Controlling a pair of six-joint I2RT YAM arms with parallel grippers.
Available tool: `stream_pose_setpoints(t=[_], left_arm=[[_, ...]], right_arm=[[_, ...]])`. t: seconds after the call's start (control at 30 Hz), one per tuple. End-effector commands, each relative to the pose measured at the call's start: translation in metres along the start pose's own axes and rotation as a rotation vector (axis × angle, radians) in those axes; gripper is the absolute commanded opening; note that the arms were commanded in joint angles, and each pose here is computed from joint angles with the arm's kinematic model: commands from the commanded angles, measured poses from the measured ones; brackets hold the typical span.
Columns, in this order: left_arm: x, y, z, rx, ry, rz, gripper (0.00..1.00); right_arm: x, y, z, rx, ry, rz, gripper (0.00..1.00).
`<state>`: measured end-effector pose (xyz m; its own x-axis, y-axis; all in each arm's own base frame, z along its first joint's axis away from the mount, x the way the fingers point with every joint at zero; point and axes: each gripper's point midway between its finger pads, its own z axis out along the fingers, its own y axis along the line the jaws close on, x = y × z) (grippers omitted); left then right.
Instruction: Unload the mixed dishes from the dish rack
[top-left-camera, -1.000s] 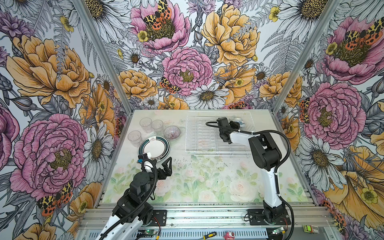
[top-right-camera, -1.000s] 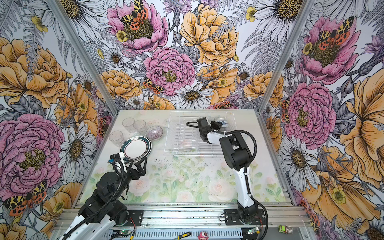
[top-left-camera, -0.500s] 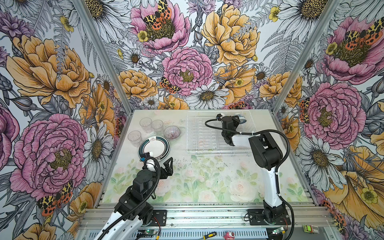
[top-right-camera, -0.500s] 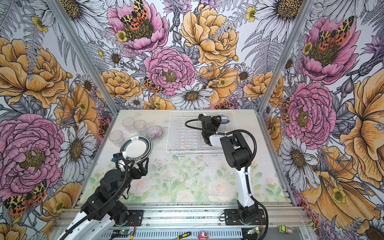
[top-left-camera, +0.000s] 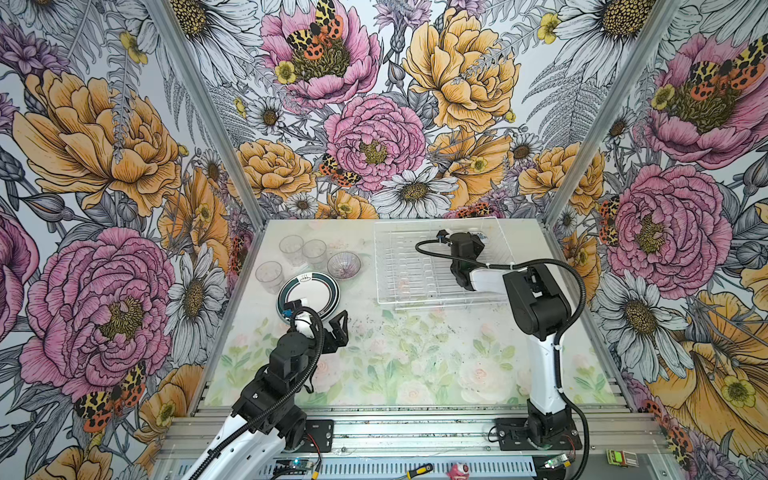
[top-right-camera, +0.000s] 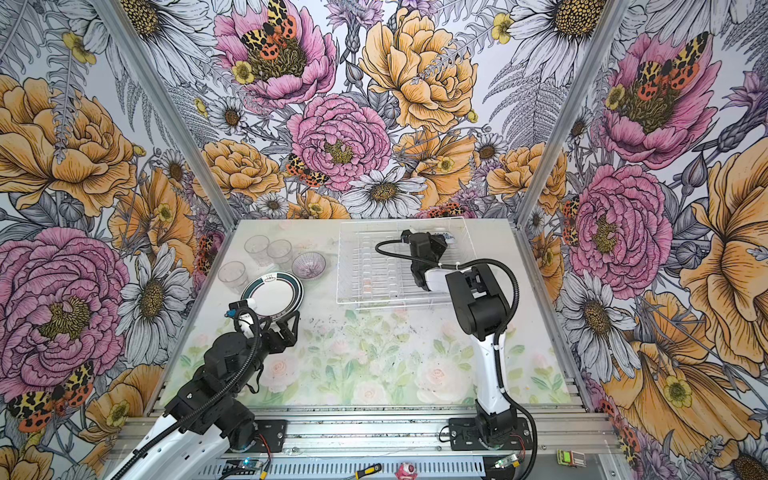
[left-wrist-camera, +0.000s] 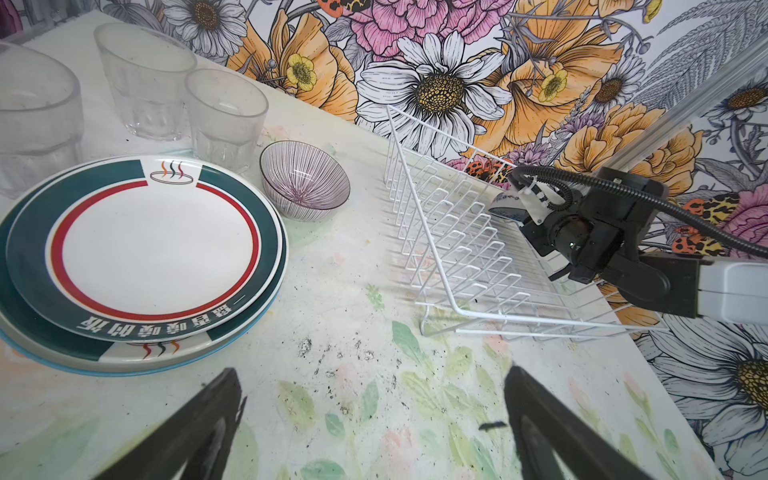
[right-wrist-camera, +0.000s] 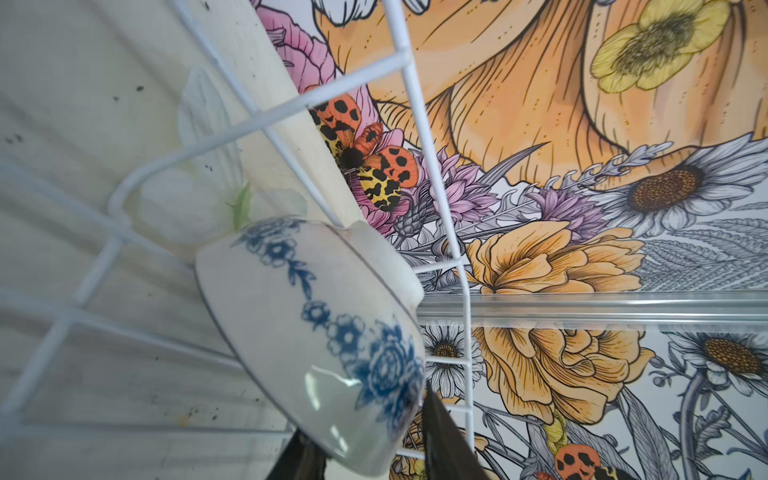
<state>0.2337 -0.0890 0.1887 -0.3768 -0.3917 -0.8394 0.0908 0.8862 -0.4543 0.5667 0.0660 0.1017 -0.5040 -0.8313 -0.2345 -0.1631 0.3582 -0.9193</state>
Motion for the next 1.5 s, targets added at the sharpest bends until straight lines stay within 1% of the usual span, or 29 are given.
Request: stream_pose_setpoints(t=[0.0, 0.2, 0.33, 0.37, 0.43, 0.53, 0.67, 0.73, 0.9, 1.07, 1.33, 1.47], left_arm=[[-0.016, -0.009, -0.002, 0.024, -0.041, -0.022, 0.99], [-0.016, -0.010, -0.002, 0.029, -0.037, -0.024, 0.99], [-0.016, -0.010, -0.001, 0.025, -0.034, -0.027, 0.99], [-0.016, -0.009, -0.001, 0.022, -0.034, -0.026, 0.99], [-0.016, -0.009, 0.001, 0.014, -0.033, -0.025, 0.99], [-0.015, -0.008, 0.003, 0.006, -0.028, -0.022, 0.99], [-0.013, -0.008, 0.007, 0.002, -0.023, -0.020, 0.99], [-0.012, -0.009, 0.009, 0.003, -0.019, -0.020, 0.99], [-0.012, -0.010, 0.011, 0.003, -0.017, -0.016, 0.99], [-0.012, -0.010, 0.012, 0.003, -0.015, -0.018, 0.99], [-0.005, -0.005, 0.014, -0.007, -0.011, -0.028, 0.99], [-0.007, -0.005, 0.014, -0.010, -0.017, -0.019, 0.99]], right_arm=[[-0.009, -0.022, -0.002, 0.006, -0.041, 0.062, 0.39], [-0.012, -0.022, 0.012, 0.017, -0.047, 0.054, 0.41], [-0.016, -0.022, 0.020, 0.045, -0.053, 0.029, 0.39], [-0.016, -0.021, 0.021, 0.047, -0.053, 0.027, 0.37], [-0.020, -0.022, 0.023, 0.056, -0.058, 0.016, 0.30], [-0.022, -0.022, 0.025, 0.057, -0.068, 0.001, 0.24], [-0.022, -0.026, 0.024, 0.077, -0.067, 0.011, 0.10], [-0.021, -0.029, 0.023, 0.087, -0.068, 0.024, 0.09], [-0.023, -0.048, 0.015, 0.126, -0.085, 0.098, 0.00], [-0.027, -0.071, 0.004, 0.134, -0.127, 0.197, 0.00], [-0.031, -0.085, -0.003, 0.091, -0.162, 0.275, 0.00], [-0.032, -0.089, -0.007, 0.072, -0.173, 0.289, 0.00]])
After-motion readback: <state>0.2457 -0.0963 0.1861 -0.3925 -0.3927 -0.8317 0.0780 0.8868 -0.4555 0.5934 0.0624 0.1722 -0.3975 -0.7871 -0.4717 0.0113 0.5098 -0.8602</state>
